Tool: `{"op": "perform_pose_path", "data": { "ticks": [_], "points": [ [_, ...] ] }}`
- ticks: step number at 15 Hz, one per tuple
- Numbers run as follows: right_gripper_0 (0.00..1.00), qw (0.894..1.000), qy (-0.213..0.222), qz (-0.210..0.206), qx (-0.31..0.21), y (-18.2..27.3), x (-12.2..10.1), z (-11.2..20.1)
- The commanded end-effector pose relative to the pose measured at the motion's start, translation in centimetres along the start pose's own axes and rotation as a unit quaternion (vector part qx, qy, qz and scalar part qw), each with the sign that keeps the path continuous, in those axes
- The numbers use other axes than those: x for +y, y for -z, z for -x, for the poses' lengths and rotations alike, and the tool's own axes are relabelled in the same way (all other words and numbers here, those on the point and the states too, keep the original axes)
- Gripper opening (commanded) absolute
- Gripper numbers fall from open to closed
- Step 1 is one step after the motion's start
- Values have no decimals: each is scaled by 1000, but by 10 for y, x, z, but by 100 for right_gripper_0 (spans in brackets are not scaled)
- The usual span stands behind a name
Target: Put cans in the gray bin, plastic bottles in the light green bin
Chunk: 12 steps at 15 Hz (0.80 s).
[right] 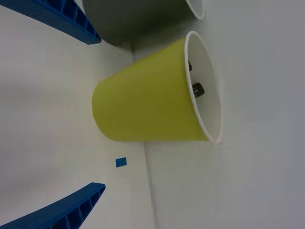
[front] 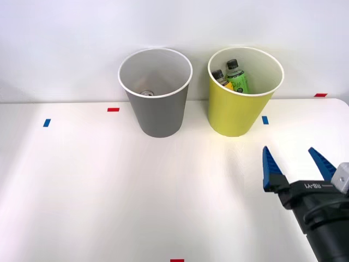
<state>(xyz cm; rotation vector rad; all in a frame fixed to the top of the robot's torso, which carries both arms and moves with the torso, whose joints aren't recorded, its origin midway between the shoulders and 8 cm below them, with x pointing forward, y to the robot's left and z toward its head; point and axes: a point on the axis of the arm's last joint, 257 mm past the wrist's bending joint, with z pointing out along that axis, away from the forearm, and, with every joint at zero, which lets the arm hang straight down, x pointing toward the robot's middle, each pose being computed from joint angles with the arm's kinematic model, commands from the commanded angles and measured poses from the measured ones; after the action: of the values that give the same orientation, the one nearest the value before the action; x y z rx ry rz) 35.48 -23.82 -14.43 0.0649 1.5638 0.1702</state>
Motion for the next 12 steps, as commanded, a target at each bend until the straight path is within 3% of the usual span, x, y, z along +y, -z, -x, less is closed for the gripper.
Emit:
{"op": "perform_pose_path", "data": {
  "ticks": [1,8,12],
  "points": [
    [100,999,20,-19,24,4,-20,-22],
    [100,997,47,-42,54,23,-36,-41],
    [100,989,107,-79,70,32,-47,-61]
  ]
}}
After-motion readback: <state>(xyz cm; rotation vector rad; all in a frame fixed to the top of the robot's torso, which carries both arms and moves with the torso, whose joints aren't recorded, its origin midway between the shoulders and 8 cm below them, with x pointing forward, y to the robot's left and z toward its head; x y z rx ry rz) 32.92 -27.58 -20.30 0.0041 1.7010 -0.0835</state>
